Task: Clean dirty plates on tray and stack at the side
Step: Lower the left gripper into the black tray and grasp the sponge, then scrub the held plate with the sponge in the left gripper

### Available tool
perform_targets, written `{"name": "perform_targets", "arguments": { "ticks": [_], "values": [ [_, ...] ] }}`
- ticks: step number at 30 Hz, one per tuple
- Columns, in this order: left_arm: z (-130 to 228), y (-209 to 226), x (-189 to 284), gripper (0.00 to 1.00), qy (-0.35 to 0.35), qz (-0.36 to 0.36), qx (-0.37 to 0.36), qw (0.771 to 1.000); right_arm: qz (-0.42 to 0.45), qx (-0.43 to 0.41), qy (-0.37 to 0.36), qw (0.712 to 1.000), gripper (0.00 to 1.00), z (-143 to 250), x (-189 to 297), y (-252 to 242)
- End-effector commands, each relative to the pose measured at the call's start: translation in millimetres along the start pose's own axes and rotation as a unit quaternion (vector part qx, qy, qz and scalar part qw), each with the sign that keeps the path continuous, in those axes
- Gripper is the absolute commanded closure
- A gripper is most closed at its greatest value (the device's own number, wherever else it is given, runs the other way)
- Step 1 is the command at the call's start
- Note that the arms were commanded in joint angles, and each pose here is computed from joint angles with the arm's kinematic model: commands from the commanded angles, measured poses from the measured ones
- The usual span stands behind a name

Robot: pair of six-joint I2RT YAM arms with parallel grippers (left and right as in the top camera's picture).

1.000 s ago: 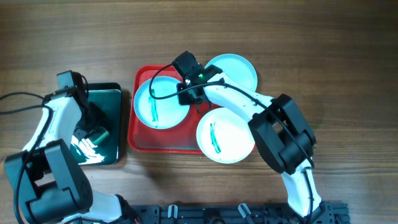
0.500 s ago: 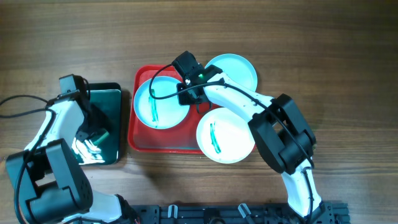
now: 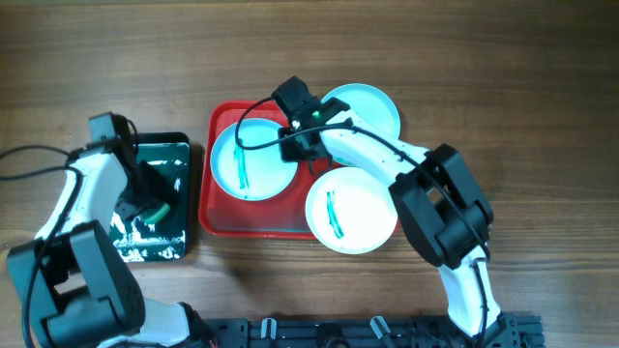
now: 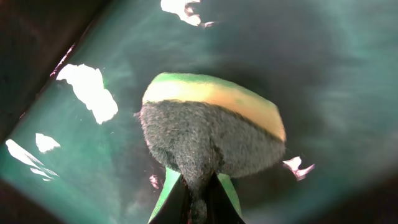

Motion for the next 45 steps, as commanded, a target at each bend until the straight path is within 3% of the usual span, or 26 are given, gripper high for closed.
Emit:
{"name": "perform_targets", "arguments": {
  "ticks": [1, 7, 14, 29, 30, 34, 38, 40, 42, 45],
  "values": [
    [-35, -29, 62, 0.96, -0.079, 0.104, -0.047, 0.990, -0.032, 0.004, 0.026, 0.999, 0.96, -5, 8, -9],
    [-22, -91, 96, 0.96, -0.116, 0.191, -0.154, 0.962, -0.031, -0.002, 0.039, 0.999, 0.96, -1, 8, -12],
    [12, -170, 70, 0.96, -0.095, 0.210, -0.260, 0.938, -0.055, 0.005, 0.049, 0.997, 0.96, 2, 7, -6],
    [46, -213, -11, 0.96, -0.026, 0.188, -0.315, 0.930, -0.067, 0.012, 0.041, 0.997, 0.96, -8, 8, -12],
    [50, -216, -10, 0.96, -0.022, 0.194, -0.327, 0.925, -0.068, 0.012, 0.041, 0.997, 0.96, -8, 8, -12],
    [102, -232, 7, 0.96, 0.050, 0.298, -0.440, 0.846, -0.068, 0.013, 0.041, 0.997, 0.96, -8, 8, -12],
    [127, -222, 12, 0.96, 0.100, 0.315, -0.470, 0.819, -0.068, 0.013, 0.042, 0.997, 0.96, -8, 8, -12],
    [117, -216, 5, 0.96, 0.088, 0.281, -0.459, 0.838, -0.068, 0.013, 0.041, 0.997, 0.96, -8, 8, -12],
    [88, -206, -8, 0.96, 0.053, 0.208, -0.392, 0.895, -0.067, 0.013, 0.042, 0.997, 0.96, -7, 8, -12],
    [41, -191, -18, 0.96, -0.027, 0.116, -0.287, 0.951, -0.067, 0.013, 0.042, 0.997, 0.96, -7, 8, -12]
  ]
}}
Point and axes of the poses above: each gripper's point midway between its finger pads, its own x axis back along the fingers, its own y axis along the line the jaws close on, z = x × y, the point moved 2 cm from there along x, back along the fingers, and after that the axes turned 8 degrees about -x, right-handed, at the moved point
